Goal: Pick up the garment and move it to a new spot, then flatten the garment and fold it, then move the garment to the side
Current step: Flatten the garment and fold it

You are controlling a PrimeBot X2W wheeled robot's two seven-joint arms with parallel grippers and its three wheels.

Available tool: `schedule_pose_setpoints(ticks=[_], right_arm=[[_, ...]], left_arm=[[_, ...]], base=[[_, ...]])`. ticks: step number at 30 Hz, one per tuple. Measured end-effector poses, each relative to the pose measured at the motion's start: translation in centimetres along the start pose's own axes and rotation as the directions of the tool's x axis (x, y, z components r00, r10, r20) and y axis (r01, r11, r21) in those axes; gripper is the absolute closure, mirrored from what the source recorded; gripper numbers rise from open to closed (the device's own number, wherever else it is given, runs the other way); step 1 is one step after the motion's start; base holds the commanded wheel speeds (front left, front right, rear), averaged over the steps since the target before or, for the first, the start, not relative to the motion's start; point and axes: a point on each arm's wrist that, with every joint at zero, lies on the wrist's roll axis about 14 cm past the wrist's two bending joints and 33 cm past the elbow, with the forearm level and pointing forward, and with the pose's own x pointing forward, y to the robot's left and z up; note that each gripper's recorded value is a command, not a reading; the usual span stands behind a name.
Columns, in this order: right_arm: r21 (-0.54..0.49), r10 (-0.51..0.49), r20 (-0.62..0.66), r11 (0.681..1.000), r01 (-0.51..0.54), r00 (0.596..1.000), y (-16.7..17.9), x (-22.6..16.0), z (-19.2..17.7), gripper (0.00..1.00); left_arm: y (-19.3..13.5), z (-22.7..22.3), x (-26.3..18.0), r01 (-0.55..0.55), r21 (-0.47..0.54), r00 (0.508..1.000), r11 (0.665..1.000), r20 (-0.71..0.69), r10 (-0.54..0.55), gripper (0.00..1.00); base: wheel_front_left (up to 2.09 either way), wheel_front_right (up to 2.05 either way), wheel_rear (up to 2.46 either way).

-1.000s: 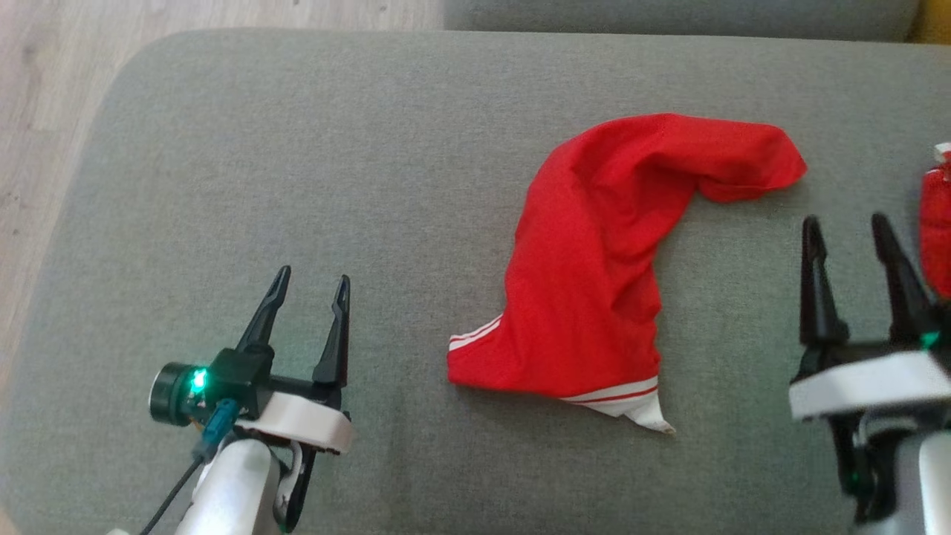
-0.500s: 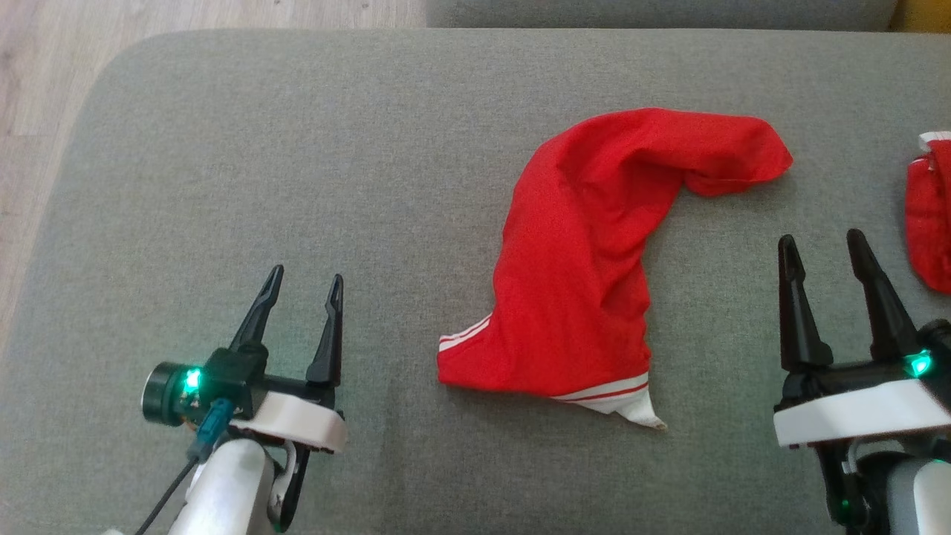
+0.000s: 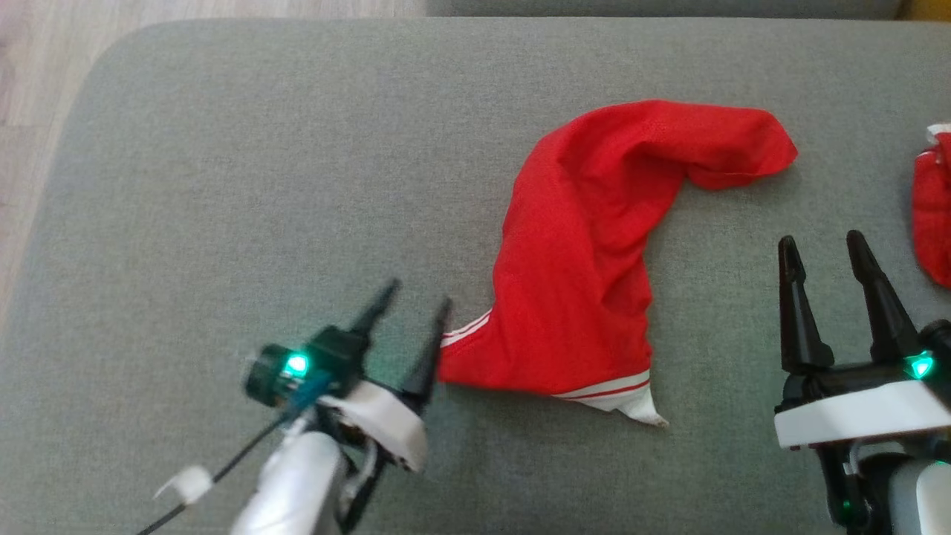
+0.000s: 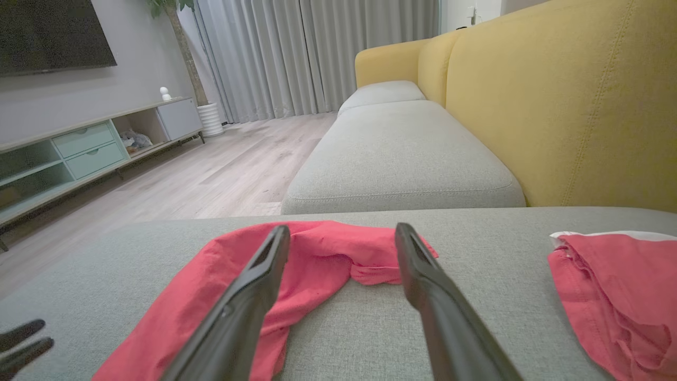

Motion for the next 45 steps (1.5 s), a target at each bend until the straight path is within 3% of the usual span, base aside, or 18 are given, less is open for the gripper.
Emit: schedule_pose_setpoints(ticks=[4,8,13,14,15,21,26,31,41,45], right_arm=[[0.007,-0.012,-0.006,1.000,0.012,1.000,-0.4,-0.1,-0.2,0.00],[0.016,-0.028,-0.009,0.999,0.028,1.000,-0.9,-0.4,-0.3,0.00],[0.024,-0.042,-0.015,0.999,0.043,0.999,-1.3,-0.7,-0.5,0.00],[0.025,-0.044,-0.014,0.999,0.044,0.999,-1.4,-0.7,-0.4,0.00],[0.028,-0.044,-0.012,0.999,0.045,0.999,-1.4,-0.7,-0.4,0.00],[0.044,-0.050,-0.007,0.998,0.050,0.999,-1.6,-0.9,-0.2,0.00],[0.057,-0.053,-0.001,0.997,0.053,0.999,-1.7,-1.0,0.0,0.00],[0.073,-0.049,-0.008,0.996,0.049,0.999,-1.5,-1.6,-0.2,0.00],[0.103,-0.062,-0.018,0.993,0.063,0.998,-1.8,-2.4,-0.6,0.00],[0.114,-0.063,-0.014,0.991,0.064,0.998,-1.8,-2.4,-0.6,0.00]], left_arm=[[-3.1,-3.3,0.1,0.089,-0.038,0.982,0.995,-0.163,-0.094,0.00],[-4.3,-7.0,-0.5,0.121,-0.069,0.934,0.990,-0.330,-0.138,0.00],[-5.7,-7.6,-0.4,0.161,-0.103,0.900,0.982,-0.392,-0.189,0.00],[-6.0,-7.6,-0.5,0.179,-0.091,0.895,0.980,-0.398,-0.201,0.47],[-6.2,-7.4,-0.4,0.194,-0.078,0.895,0.978,-0.394,-0.209,1.00],[-6.2,-6.1,-0.6,0.242,0.030,0.919,0.970,-0.329,-0.220,1.00],[-6.9,0.2,-0.5,0.270,0.126,0.958,0.955,-0.134,-0.254,1.00],[-9.3,6.9,-2.4,0.325,0.194,0.941,0.926,0.028,-0.336,1.00],[-13.4,13.6,-7.8,0.424,0.224,0.872,0.877,0.161,-0.463,1.00],[-13.0,13.9,-8.4,0.423,0.145,0.882,0.894,0.161,-0.443,1.00]], base=[[0.00,0.00,0.00],[0.00,0.00,0.00],[0.00,0.00,0.00],[0.00,0.00,0.00],[0.00,0.00,0.00],[0.00,0.00,0.00],[0.00,0.00,0.00],[0.00,0.00,0.00],[0.00,0.00,0.00],[0.00,0.00,0.00]])
